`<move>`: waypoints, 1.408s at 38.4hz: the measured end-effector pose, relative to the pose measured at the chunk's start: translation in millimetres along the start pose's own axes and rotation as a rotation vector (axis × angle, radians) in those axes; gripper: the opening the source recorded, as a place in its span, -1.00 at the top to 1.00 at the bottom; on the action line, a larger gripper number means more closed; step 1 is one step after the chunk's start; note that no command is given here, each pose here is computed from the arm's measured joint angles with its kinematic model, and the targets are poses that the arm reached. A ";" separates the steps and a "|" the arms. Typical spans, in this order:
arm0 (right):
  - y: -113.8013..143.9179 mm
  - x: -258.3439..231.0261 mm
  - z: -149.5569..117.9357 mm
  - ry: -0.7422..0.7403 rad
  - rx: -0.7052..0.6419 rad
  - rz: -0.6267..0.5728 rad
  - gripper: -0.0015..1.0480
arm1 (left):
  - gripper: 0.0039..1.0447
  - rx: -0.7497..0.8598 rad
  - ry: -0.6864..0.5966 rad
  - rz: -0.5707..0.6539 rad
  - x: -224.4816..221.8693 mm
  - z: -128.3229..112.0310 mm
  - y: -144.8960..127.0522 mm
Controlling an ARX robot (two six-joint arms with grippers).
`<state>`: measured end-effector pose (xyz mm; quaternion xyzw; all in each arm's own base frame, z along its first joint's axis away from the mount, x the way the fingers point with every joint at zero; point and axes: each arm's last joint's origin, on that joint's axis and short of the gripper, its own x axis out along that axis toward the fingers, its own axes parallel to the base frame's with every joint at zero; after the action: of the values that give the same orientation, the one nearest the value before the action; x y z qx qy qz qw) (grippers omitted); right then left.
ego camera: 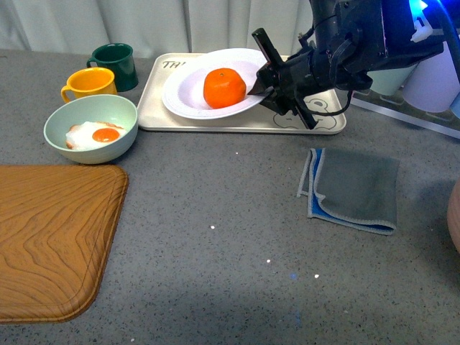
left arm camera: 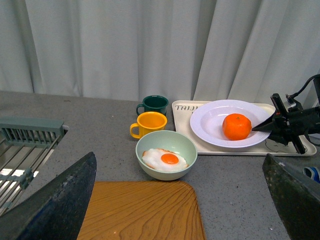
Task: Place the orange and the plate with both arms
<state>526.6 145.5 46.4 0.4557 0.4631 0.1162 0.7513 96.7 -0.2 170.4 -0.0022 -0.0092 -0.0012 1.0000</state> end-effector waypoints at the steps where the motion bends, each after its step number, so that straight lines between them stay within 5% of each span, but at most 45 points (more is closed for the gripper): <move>1: 0.6 0.1 0.7 -0.006 -0.008 -0.007 0.77 | -0.88 0.000 0.000 0.000 0.0 0.0 0.0; 10: -3.5 -8.9 -2.6 -0.114 -0.125 -0.067 0.08 | -0.88 0.000 0.000 0.000 0.0 0.0 0.0; 16: 1.9 -42.2 -13.3 -0.304 -0.406 -0.127 -0.42 | -0.88 0.000 0.000 0.000 0.0 0.0 0.0; 19: 1.7 -70.6 -18.1 -0.740 -0.676 -0.176 -0.13 | -0.88 0.000 0.000 -0.002 0.0 0.0 -0.1; 21: -4.9 -97.9 -28.2 -0.893 -0.818 -0.207 0.08 | -0.88 0.000 0.000 0.001 0.0 0.0 0.0; 31: -30.9 -204.1 -73.2 -1.033 -0.974 -0.239 0.96 | -0.88 0.000 0.000 0.000 0.0 0.0 0.0; 54: -70.2 -309.1 -155.7 -0.995 -0.990 -0.261 0.98 | -0.88 0.000 0.000 0.000 0.0 0.0 0.0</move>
<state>216.2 11.7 148.8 0.0010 0.0092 0.0002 1.0000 96.7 -0.2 170.4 -0.0022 -0.0092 -0.0012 1.0000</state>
